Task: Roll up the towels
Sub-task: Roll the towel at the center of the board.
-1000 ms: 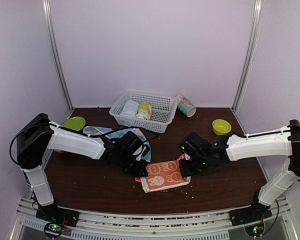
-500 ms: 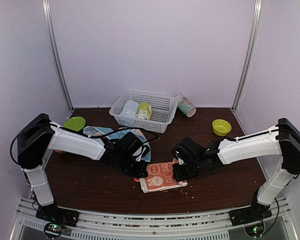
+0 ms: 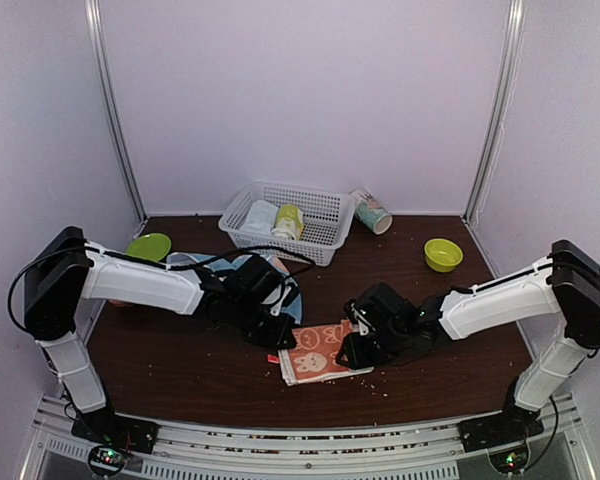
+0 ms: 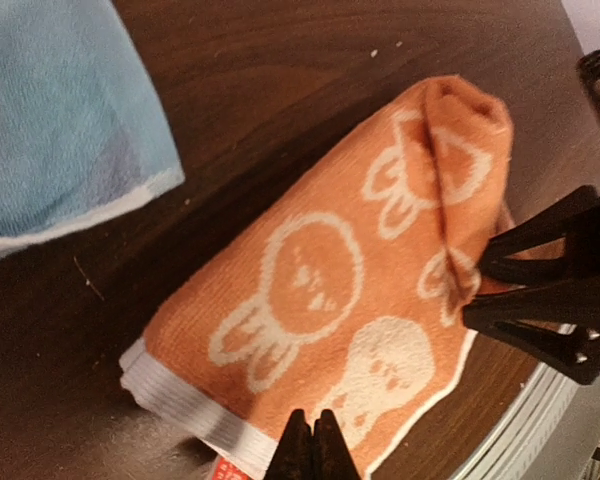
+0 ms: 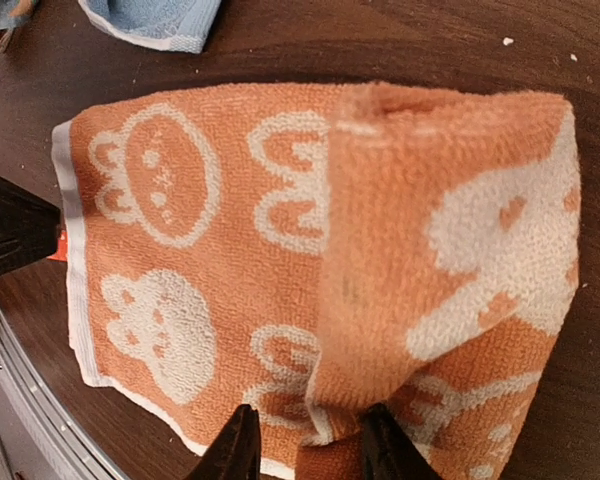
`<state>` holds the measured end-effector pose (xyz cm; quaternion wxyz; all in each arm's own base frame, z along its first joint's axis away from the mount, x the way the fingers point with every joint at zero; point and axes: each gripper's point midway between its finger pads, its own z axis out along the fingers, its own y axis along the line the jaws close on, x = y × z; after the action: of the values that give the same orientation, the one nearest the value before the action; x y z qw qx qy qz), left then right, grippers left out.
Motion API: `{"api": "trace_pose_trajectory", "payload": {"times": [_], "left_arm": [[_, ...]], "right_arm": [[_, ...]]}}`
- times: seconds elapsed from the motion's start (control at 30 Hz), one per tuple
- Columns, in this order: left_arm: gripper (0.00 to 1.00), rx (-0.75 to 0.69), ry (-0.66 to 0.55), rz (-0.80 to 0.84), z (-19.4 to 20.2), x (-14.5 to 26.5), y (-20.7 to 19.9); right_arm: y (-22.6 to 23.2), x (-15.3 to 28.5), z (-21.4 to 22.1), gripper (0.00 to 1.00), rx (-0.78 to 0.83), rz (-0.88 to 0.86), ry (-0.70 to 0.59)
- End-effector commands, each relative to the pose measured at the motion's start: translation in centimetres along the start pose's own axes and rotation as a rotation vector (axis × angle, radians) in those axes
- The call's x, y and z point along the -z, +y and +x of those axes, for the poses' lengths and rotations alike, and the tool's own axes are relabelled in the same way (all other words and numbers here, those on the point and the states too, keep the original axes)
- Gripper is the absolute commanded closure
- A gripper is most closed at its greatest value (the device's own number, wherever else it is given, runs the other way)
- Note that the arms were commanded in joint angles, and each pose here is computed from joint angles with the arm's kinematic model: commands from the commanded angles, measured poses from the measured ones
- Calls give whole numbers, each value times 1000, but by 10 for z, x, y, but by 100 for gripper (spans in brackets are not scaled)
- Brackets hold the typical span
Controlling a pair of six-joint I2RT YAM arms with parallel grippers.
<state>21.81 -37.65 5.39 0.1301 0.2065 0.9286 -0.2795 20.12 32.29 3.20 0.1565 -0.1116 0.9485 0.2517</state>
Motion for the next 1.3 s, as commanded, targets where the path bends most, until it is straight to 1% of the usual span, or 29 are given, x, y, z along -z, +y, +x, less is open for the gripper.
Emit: {"api": "trace_pose_trajectory", "payload": {"times": [0.0,0.13,0.4,0.67,0.97,1.27], "left_arm": [[100,-61,-113,111,-42,34,-46],[100,-85,-148,157,-66,36,-66],[100,-106,-141,237,-91,9,-91],[100,-112,-95,272,-95,-20,-96],[100,-106,-89,315,-97,-31,-102],[100,-78,-44,323,-88,-58,-93]], "right_arm": [[-13,-4,12,63,-14,3,22],[-13,-3,12,63,-6,-7,12],[-16,-2,13,62,4,-11,0],[-18,-1,13,61,5,-8,-7],[-18,-1,14,61,9,-10,-7],[-17,0,13,61,15,-15,-10]]}}
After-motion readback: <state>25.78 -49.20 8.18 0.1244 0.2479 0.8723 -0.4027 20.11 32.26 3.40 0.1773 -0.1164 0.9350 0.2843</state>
